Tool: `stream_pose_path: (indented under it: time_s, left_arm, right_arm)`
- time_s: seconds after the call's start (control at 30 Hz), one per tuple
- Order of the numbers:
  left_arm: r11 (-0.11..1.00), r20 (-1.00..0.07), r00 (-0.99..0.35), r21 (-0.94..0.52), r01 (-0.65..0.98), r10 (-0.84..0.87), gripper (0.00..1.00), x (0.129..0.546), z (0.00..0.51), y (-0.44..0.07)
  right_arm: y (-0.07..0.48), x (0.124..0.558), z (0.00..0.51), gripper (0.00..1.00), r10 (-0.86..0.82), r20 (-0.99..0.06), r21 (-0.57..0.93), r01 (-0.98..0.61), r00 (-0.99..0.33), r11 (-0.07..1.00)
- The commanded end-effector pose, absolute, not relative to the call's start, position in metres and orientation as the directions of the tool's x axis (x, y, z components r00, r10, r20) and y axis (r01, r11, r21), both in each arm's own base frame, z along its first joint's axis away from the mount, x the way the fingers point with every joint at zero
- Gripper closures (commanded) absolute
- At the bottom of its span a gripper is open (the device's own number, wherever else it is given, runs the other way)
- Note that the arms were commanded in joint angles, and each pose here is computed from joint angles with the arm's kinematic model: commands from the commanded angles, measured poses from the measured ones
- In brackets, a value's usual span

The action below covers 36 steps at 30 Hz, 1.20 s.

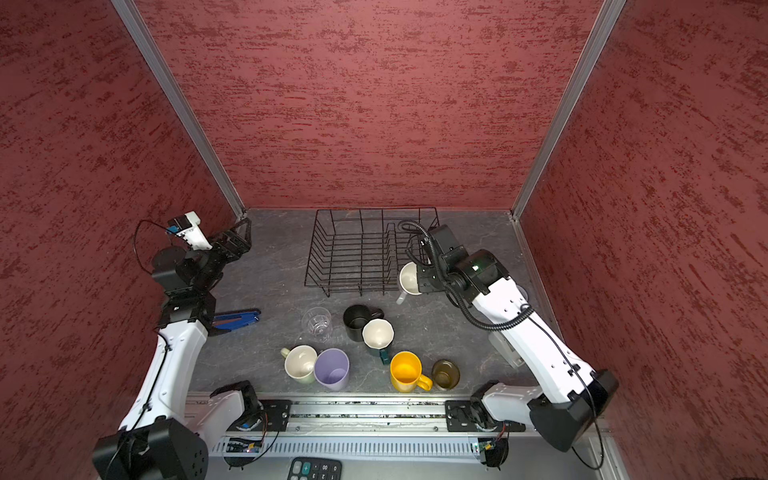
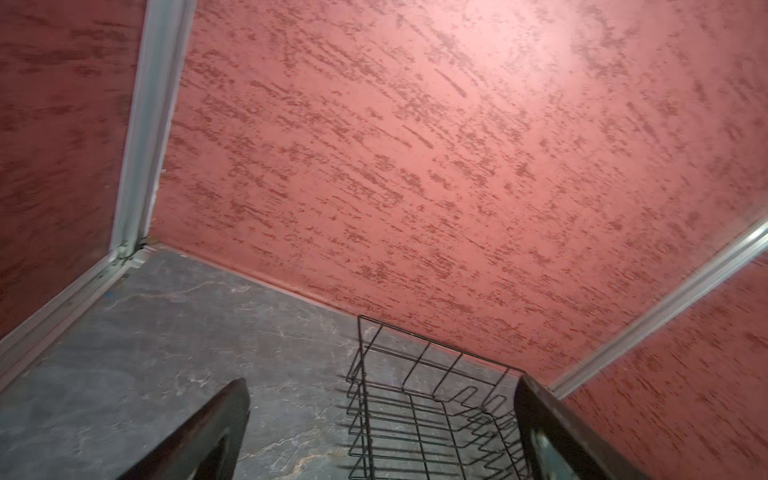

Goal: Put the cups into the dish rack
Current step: 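Carry the white mug over the rack while the left gripper reaches toward it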

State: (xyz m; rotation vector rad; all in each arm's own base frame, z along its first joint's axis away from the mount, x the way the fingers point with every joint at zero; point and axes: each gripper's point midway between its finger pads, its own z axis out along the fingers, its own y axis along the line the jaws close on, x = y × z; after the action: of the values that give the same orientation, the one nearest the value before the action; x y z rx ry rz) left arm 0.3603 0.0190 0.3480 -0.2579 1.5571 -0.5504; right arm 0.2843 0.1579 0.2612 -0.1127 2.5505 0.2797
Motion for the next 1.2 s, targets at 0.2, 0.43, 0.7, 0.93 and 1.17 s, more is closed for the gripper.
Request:
stream_pose_path:
  time_s: [0.2, 0.43, 0.7, 0.93, 1.17]
  left_arm:
    - [0.829, -0.995, 0.066, -0.029, 0.558, -0.079, 0.00, 0.329, 0.372, -0.097]
    - [0.601, -0.978, 0.196, 0.200, 0.774, 0.072, 0.00, 0.291, 0.355, -0.175]
    - [0.486, -0.942, 0.334, 0.306, 0.819, 0.031, 0.00, 0.295, 0.357, -0.218]
    - [0.394, -0.930, 0.366, 0.346, 0.851, 0.026, 0.00, 0.306, 0.345, -0.251]
    - [0.366, -0.918, 0.396, 0.367, 0.855, -0.004, 0.00, 0.319, 0.342, -0.263]
  right_arm:
    - [0.201, 0.365, 0.321, 1.00, 0.146, -0.688, 0.478, -0.292, -0.711, 0.828]
    - [0.195, 0.374, 0.344, 1.00, 0.252, -0.674, 0.623, -0.351, -0.694, 0.699]
    - [0.192, 0.362, 0.358, 1.00, 0.300, -0.619, 0.739, -0.408, -0.726, 0.536]
    - [0.194, 0.349, 0.361, 1.00, 0.272, -0.575, 0.784, -0.424, -0.772, 0.453]
    - [0.205, 0.338, 0.369, 1.00, 0.232, -0.530, 0.826, -0.435, -0.815, 0.358]
